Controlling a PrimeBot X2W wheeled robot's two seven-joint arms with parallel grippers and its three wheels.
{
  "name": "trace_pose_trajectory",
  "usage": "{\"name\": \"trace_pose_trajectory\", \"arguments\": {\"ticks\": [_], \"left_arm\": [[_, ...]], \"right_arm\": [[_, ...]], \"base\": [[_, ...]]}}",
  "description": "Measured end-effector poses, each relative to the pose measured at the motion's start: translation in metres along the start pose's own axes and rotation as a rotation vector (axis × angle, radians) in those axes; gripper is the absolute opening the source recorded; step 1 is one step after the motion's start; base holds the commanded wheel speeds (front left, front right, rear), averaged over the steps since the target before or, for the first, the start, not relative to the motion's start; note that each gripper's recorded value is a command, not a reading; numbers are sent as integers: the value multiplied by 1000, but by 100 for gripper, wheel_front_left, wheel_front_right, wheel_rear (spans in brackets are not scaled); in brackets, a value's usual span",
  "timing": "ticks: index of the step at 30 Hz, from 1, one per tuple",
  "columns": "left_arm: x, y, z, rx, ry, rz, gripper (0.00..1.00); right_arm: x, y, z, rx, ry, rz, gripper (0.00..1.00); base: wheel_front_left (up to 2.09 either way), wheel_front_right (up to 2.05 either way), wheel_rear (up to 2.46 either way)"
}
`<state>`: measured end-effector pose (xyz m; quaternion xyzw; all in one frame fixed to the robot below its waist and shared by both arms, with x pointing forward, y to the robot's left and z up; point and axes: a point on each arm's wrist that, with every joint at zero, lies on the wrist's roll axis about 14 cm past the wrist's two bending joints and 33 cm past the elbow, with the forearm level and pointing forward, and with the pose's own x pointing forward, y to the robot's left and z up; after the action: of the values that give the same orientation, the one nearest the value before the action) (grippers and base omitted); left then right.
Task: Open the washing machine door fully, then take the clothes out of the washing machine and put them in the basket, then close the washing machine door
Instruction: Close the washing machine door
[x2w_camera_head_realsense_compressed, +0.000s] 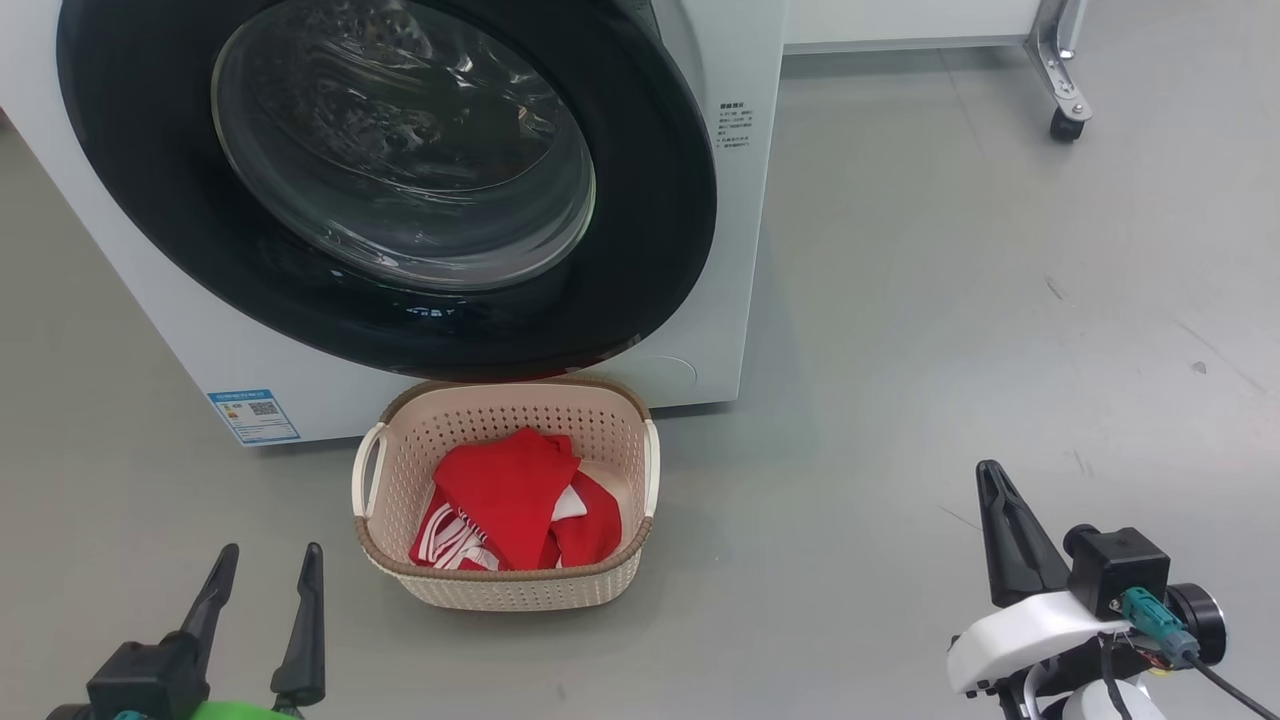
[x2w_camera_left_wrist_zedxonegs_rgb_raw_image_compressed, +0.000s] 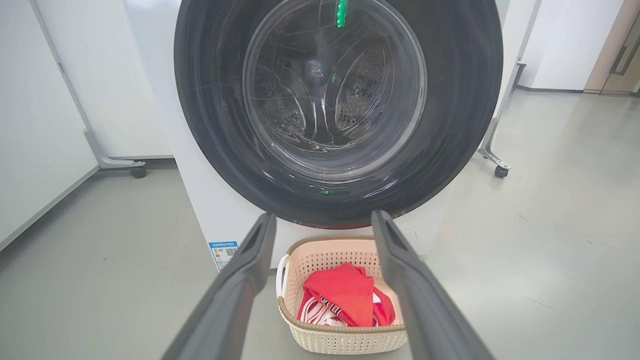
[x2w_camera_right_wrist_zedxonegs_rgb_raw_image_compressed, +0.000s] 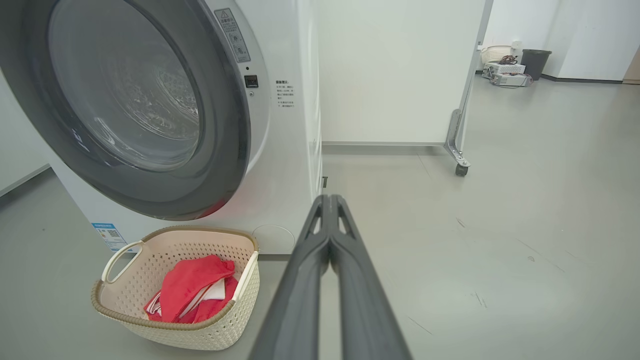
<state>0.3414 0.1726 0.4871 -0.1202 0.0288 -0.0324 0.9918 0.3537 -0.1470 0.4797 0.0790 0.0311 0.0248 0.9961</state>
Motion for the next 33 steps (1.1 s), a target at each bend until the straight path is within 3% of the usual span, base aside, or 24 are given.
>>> {"name": "trace_pose_trajectory", "arguments": {"ticks": [19,33], "left_arm": [[-3,-2,-4,-13,8,10,100],[18,-7,6,-5,-25,-10,100]], "right_arm": [[23,15,7,-46,12,96,0],[86,80,27,-81,-19,339,0]], "base": [[0,0,0],[0,0,0]]}}
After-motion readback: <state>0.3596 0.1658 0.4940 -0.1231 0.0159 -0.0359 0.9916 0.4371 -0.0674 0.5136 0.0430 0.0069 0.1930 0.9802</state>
